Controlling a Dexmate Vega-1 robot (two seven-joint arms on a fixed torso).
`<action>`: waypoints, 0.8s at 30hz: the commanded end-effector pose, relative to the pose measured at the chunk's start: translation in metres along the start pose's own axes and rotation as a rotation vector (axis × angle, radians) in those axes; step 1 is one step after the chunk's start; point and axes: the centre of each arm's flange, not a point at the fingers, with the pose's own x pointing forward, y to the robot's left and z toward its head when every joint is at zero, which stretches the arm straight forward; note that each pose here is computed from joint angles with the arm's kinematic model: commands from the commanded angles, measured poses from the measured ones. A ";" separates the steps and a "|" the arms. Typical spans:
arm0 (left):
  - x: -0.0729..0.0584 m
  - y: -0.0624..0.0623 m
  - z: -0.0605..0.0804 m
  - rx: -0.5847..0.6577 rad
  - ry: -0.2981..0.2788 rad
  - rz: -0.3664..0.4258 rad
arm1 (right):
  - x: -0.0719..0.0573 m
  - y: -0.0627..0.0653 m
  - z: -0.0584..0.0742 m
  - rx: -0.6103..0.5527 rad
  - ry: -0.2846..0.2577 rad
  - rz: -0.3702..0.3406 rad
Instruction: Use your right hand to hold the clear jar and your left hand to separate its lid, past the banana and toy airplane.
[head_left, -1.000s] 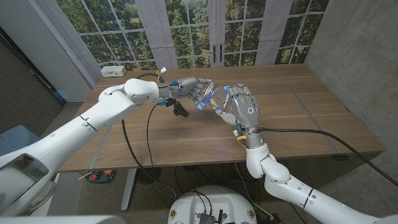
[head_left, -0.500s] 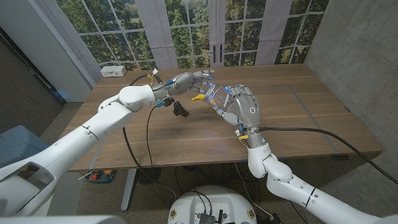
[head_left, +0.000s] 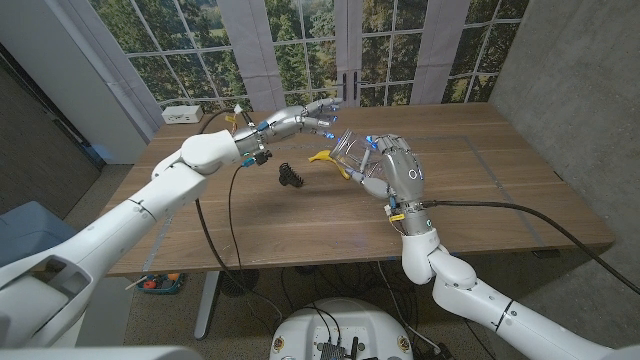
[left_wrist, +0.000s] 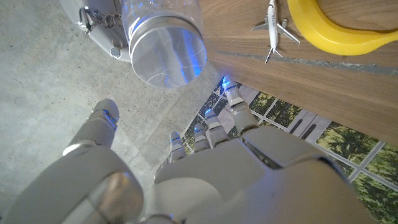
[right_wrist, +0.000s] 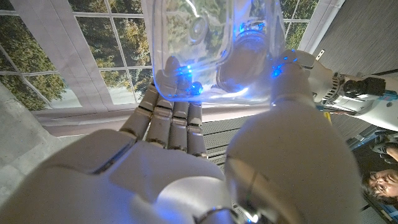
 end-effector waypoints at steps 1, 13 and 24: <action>0.006 0.005 0.006 0.103 0.037 -0.152 | 0.005 -0.003 0.003 0.025 -0.016 -0.029; 0.018 0.002 0.010 0.141 0.054 -0.259 | 0.011 0.002 0.001 0.019 -0.035 -0.023; 0.022 0.001 0.020 0.214 0.023 -0.207 | 0.015 0.006 -0.002 0.013 -0.034 -0.015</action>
